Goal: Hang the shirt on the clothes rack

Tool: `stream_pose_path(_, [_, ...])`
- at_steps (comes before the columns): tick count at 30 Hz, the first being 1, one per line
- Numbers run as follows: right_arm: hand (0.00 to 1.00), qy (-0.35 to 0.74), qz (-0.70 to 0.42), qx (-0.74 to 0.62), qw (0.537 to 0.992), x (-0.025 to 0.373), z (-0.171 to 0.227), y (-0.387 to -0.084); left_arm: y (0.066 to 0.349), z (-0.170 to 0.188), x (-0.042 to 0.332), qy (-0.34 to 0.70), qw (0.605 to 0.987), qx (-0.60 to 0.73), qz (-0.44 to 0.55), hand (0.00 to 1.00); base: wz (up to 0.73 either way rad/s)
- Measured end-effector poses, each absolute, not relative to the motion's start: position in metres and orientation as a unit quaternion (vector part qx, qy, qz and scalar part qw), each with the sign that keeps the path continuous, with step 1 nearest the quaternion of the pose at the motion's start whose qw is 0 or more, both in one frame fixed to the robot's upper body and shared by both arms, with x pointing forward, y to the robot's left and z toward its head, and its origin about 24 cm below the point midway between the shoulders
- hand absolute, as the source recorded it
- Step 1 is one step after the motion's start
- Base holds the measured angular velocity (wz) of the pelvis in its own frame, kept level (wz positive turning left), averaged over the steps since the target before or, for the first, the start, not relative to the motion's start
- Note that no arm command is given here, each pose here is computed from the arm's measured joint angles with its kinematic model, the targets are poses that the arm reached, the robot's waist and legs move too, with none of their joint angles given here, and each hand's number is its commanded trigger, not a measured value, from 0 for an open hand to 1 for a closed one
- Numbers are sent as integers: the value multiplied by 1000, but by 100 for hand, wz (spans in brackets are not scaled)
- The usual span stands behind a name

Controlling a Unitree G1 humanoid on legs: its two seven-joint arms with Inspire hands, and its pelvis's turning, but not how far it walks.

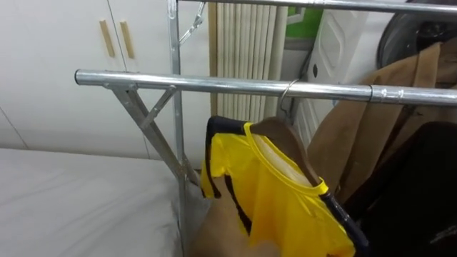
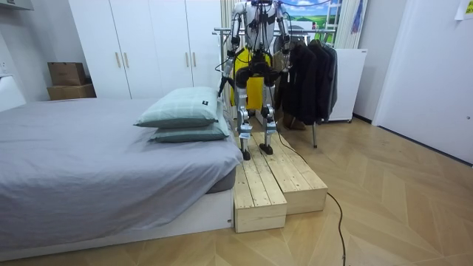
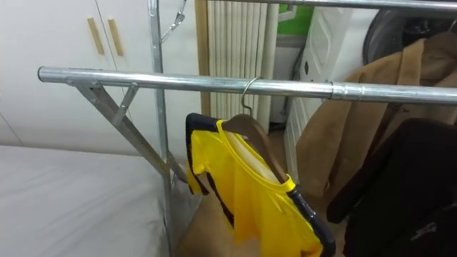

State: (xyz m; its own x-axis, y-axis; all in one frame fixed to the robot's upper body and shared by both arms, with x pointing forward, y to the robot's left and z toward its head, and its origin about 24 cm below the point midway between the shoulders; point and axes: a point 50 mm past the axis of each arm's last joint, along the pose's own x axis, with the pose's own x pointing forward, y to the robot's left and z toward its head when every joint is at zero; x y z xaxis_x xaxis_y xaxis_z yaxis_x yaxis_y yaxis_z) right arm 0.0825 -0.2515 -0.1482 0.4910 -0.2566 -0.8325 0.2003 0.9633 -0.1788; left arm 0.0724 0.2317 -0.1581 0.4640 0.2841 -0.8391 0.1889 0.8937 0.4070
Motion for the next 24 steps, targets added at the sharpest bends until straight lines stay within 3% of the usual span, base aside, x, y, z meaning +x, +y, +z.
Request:
stream_pose_path(7, [0,559,-150,-6,815,33,-161,-250,229,-161,66,530,819,218,28,0,-6])
stream_pose_path(24, [0,637,-169,32,751,-10,-169,-243,228,-164,60,564,806,173,38,0,-4])
